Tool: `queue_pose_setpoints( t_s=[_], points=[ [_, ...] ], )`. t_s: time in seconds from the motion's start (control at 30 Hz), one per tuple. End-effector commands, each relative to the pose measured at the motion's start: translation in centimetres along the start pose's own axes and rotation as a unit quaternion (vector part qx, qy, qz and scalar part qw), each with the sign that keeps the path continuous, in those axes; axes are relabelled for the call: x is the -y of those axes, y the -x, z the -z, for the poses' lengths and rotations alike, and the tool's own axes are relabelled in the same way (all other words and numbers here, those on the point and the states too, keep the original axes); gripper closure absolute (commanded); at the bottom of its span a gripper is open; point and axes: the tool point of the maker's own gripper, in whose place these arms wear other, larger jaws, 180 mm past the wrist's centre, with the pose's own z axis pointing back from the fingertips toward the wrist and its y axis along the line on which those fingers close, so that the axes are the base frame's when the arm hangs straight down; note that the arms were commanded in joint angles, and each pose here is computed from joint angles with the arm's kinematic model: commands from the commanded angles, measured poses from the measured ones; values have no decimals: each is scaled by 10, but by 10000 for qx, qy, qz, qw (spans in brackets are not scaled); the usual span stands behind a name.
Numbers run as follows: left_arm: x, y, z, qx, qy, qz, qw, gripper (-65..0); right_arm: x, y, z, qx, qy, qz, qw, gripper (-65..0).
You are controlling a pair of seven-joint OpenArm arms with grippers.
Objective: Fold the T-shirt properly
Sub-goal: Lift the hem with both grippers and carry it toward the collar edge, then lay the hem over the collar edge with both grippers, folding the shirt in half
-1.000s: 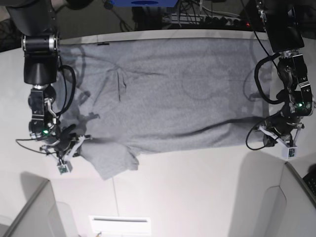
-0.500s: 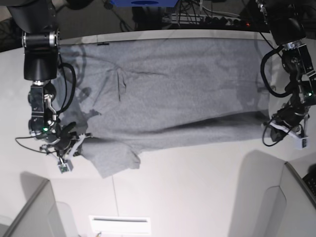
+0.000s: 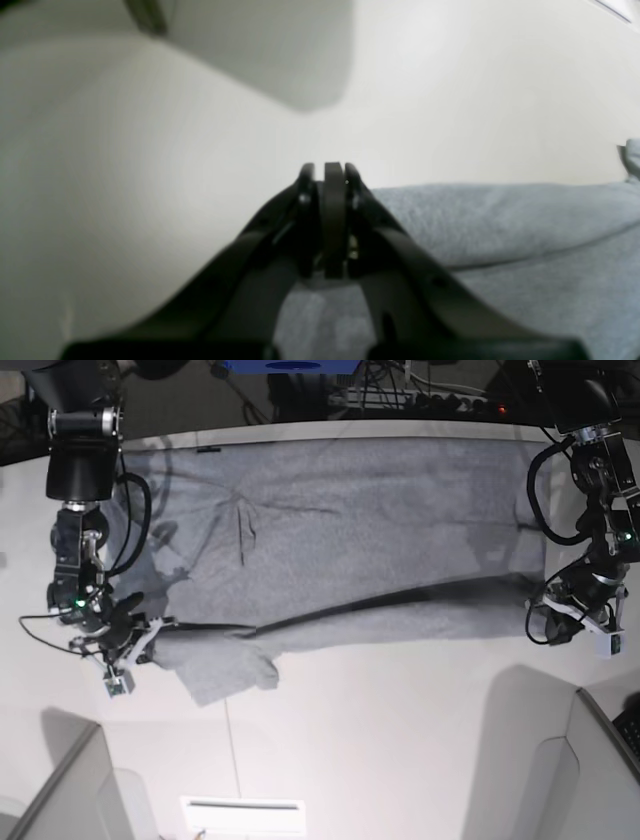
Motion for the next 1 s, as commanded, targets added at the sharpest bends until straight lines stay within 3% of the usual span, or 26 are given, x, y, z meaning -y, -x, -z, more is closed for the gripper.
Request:
queue_pose_setpoints(
  t_s=[0.0,0.1,0.37,0.97],
  points=[
    [-1,-16,-4,188,-5,92,9998,0,9,-21,-7,284,109,-59,9995,0],
    [0,-8,-5,-96,-12,121,9999,0,9,-18,-11,156,127,-91,9998,0],
    [-13,-25,-19,190,-191,86,9996,0,25,-10,-30,120,357,100,9992,0],
    [-5,-8,-35,46,-176,338,9993,0,29,5,-66,38,625,89,9980,0]
  ],
)
